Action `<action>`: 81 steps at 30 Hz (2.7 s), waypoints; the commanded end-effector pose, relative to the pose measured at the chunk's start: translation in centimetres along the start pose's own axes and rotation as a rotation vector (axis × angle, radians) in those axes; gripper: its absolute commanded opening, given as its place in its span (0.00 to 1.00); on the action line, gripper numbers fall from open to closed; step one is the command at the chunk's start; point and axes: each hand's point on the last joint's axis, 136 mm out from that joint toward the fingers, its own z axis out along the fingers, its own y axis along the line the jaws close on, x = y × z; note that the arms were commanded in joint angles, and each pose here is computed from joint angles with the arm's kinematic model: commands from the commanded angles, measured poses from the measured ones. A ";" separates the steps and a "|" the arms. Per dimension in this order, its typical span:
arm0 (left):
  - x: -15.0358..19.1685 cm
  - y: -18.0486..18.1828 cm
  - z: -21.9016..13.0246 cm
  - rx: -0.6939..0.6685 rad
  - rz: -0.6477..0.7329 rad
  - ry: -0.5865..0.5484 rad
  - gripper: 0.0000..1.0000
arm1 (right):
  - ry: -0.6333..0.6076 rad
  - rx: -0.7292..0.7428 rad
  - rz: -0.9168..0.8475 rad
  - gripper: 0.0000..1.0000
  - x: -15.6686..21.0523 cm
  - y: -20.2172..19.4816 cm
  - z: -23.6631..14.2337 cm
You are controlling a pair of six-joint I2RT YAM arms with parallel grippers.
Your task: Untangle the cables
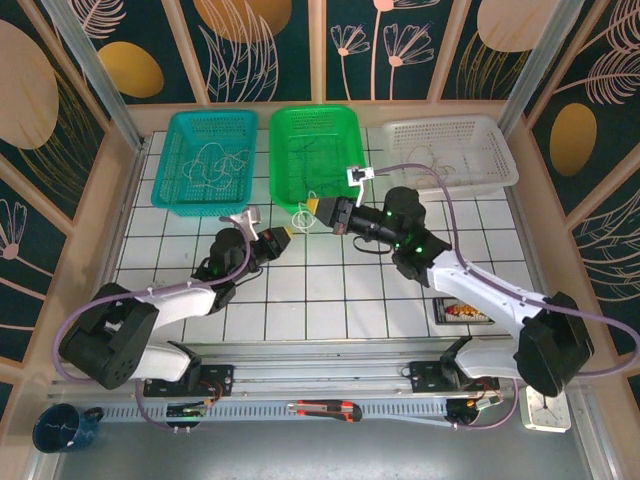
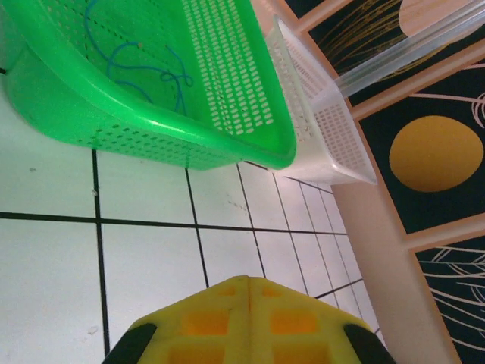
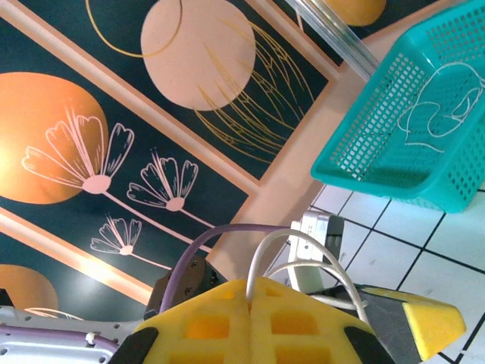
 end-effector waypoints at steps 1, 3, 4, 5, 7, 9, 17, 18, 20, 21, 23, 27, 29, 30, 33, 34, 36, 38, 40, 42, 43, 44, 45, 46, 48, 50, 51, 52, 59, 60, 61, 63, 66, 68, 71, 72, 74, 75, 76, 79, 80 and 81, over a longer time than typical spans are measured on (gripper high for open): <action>-0.8 -0.2 -0.8 -0.014 0.045 -0.046 0.00 | -0.063 0.012 -0.019 0.00 -1.5 0.0 -1.3; -1.1 -0.9 -1.1 0.005 0.053 -0.055 0.01 | -0.062 0.027 -0.019 0.00 -1.5 -0.6 -1.6; -1.3 -1.4 -1.2 0.021 0.059 -0.056 0.06 | -0.059 0.034 -0.017 0.00 -1.4 -1.0 -1.7; -1.5 -2.1 -1.3 0.040 0.065 -0.057 0.11 | -0.057 0.040 -0.014 0.00 -1.4 -1.3 -1.8; -2.0 -3.8 -1.5 0.089 0.085 -0.053 0.24 | -0.046 0.051 -0.014 0.00 -1.2 -1.9 -1.7; -2.4 -5.3 -1.6 0.135 0.101 -0.042 0.36 | -0.036 0.070 -0.019 0.00 -0.9 -2.6 -1.6; -3.3 -10.7 -1.5 0.311 0.110 0.001 0.56 | 0.001 0.100 -0.009 0.00 0.4 -4.2 -0.7; -3.3 -11.1 -1.5 0.324 0.110 0.004 0.57 | 0.004 0.101 -0.009 0.00 0.6 -4.3 -0.5; -3.1 -11.9 -1.2 0.343 0.118 0.014 0.58 | 0.013 0.106 -0.007 0.00 0.9 -4.5 -0.2; -2.9 -12.2 -1.1 0.348 0.121 0.020 0.58 | 0.017 0.109 -0.004 0.00 1.0 -4.7 -0.1; -2.6 -12.2 -0.6 0.342 0.119 0.028 0.58 | 0.021 0.104 -0.001 0.00 1.2 -4.6 0.2; -2.3 -11.1 0.5 0.302 0.110 0.027 0.58 | 0.028 0.085 -0.001 0.00 1.3 -3.9 0.5; -2.3 -10.3 1.0 0.275 0.109 0.025 0.58 | 0.024 0.073 -0.003 0.00 1.2 -3.3 0.6; -2.1 -9.8 1.4 0.255 0.107 0.024 0.58 | 0.020 0.065 -0.003 0.00 1.0 -3.0 0.5; -2.0 -8.1 2.2 0.200 0.097 0.013 0.57 | 0.007 0.031 -0.001 0.00 0.7 -1.6 0.4; -1.9 -7.7 2.4 0.187 0.094 0.011 0.57 | 0.006 0.022 0.002 0.00 0.7 -1.3 0.4; -2.0 -7.3 2.8 0.175 0.090 0.004 0.57 | 0.005 0.003 0.006 0.00 0.8 -0.6 0.4; -2.1 -7.1 3.2 0.167 0.090 0.002 0.57 | 0.004 -0.008 0.014 0.00 0.9 -0.3 0.4; -2.2 -6.8 3.6 0.147 0.093 -0.003 0.57 | 0.000 -0.024 0.020 0.00 0.8 0.1 0.4; -2.2 -5.9 3.8 0.104 0.097 -0.007 0.57 | -0.009 -0.034 0.019 0.00 0.5 0.4 0.3; -2.1 -5.3 3.9 0.079 0.097 -0.007 0.57 | -0.018 -0.038 0.012 0.00 0.2 0.8 0.2; -2.0 -4.7 3.9 0.060 0.098 -0.008 0.56 | -0.025 -0.039 0.005 0.00 0.0 1.0 0.1; -1.8 -4.1 3.9 0.040 0.096 -0.010 0.56 | -0.034 -0.039 -0.006 0.00 -0.3 1.3 -0.1; -1.5 -3.5 3.8 0.021 0.093 -0.009 0.56 | -0.048 -0.035 -0.019 0.00 -0.8 1.6 -0.3; -1.1 -2.3 3.5 -0.012 0.089 -0.008 0.56 | -0.072 -0.024 -0.038 0.00 -1.5 2.0 -0.8; -0.6 -1.4 3.2 -0.036 0.087 -0.006 0.56 | -0.097 -0.012 -0.057 0.00 -2.3 2.3 -1.4; -0.4 -0.9 3.0 -0.047 0.086 -0.005 0.57 | -0.111 -0.004 -0.065 0.00 -2.7 2.3 -1.7; -0.3 -0.6 2.9 -0.055 0.084 -0.007 0.58 | -0.119 0.005 -0.070 0.00 -3.0 2.2 -2.0; 0.2 0.8 2.0 -0.102 0.094 -0.015 0.59 | -0.178 0.056 -0.072 0.00 -4.5 1.0 -4.0; 0.1 0.8 1.9 -0.103 0.095 -0.016 0.58 | -0.182 0.062 -0.071 0.00 -4.6 0.9 -4.2; 0.1 0.8 1.9 -0.104 0.096 -0.018 0.58 | -0.182 0.070 -0.069 0.00 -4.6 0.6 -4.2; 0.0 0.5 1.8 -0.096 0.102 -0.018 0.58 | -0.181 0.079 -0.067 0.00 -4.5 0.2 -4.4; -0.5 -0.6 1.6 -0.067 0.115 -0.023 0.59 | -0.170 0.103 -0.060 0.00 -4.1 -0.8 -4.4; -0.9 -1.5 1.4 -0.045 0.123 -0.026 0.60 | -0.163 0.112 -0.057 0.00 -3.8 -1.3 -4.4; -1.5 -3.0 1.1 -0.007 0.126 -0.032 0.62 | -0.156 0.126 -0.049 0.00 -3.5 -2.1 -4.3; -1.7 -3.6 1.0 0.010 0.125 -0.035 0.62 | -0.153 0.130 -0.046 0.00 -3.3 -2.3 -4.3; -2.0 -4.6 0.7 0.041 0.120 -0.038 0.64 | -0.146 0.136 -0.044 0.00 -3.2 -2.7 -4.1; -2.2 -5.2 0.6 0.058 0.118 -0.038 0.64 | -0.143 0.139 -0.043 0.00 -3.1 -2.9 -4.1; -2.4 -5.7 0.5 0.076 0.115 -0.041 0.64 | -0.139 0.140 -0.042 0.00 -3.0 -3.0 -4.0; -3.0 -7.3 0.2 0.126 0.112 -0.050 0.65 | -0.122 0.137 -0.036 0.00 -2.5 -3.4 -3.7; -3.1 -7.8 0.1 0.143 0.112 -0.051 0.66 | -0.118 0.138 -0.033 0.00 -2.4 -3.6 -3.7; -3.3 -8.4 0.0 0.161 0.111 -0.051 0.66 | -0.115 0.138 -0.031 0.00 -2.3 -3.6 -3.6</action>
